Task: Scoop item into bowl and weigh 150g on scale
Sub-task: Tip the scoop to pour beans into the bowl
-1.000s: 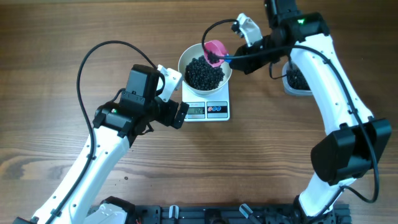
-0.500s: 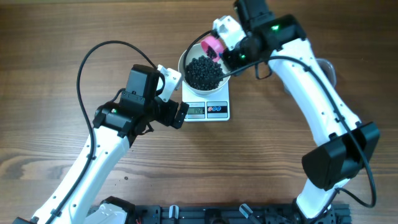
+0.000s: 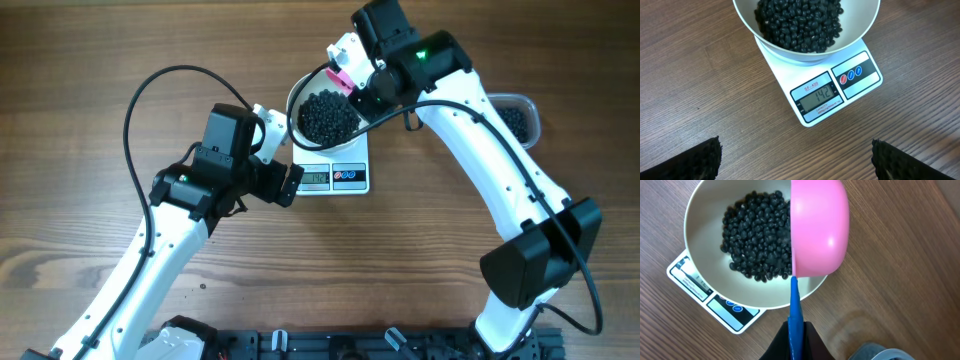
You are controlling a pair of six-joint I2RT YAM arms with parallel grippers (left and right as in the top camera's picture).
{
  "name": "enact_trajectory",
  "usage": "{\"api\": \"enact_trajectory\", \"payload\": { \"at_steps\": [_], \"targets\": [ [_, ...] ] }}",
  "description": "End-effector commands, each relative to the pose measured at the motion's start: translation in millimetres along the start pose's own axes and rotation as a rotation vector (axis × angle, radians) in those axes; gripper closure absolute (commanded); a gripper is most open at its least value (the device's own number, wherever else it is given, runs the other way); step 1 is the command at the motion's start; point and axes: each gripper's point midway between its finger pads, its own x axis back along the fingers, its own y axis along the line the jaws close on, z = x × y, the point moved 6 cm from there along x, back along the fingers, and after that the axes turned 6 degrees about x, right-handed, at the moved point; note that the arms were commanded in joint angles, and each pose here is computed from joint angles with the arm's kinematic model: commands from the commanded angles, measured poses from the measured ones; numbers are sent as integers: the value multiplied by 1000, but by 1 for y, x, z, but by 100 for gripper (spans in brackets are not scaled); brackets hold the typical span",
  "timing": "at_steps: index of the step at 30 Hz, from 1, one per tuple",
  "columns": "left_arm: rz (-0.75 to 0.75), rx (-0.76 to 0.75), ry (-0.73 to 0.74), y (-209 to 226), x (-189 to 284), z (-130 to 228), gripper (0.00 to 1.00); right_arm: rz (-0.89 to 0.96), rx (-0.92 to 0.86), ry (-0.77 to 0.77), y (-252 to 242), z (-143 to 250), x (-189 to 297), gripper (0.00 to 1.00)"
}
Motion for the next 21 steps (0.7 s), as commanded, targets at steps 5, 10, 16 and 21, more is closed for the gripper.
{"api": "enact_trajectory", "payload": {
  "at_steps": [5,10,16,21],
  "targets": [
    [-9,-8,-6,2,2,1,0,71,19,-96,-7,-7,42,96],
    [-9,-8,-6,2,2,1,0,69,12,-95,-6,-7,43,96],
    [-9,-8,-6,2,2,1,0,51,11,-107,-4,-8,43,96],
    [-9,-8,-6,2,2,1,0,50,-9,-108,-5,-8,43,96]
  ]
}}
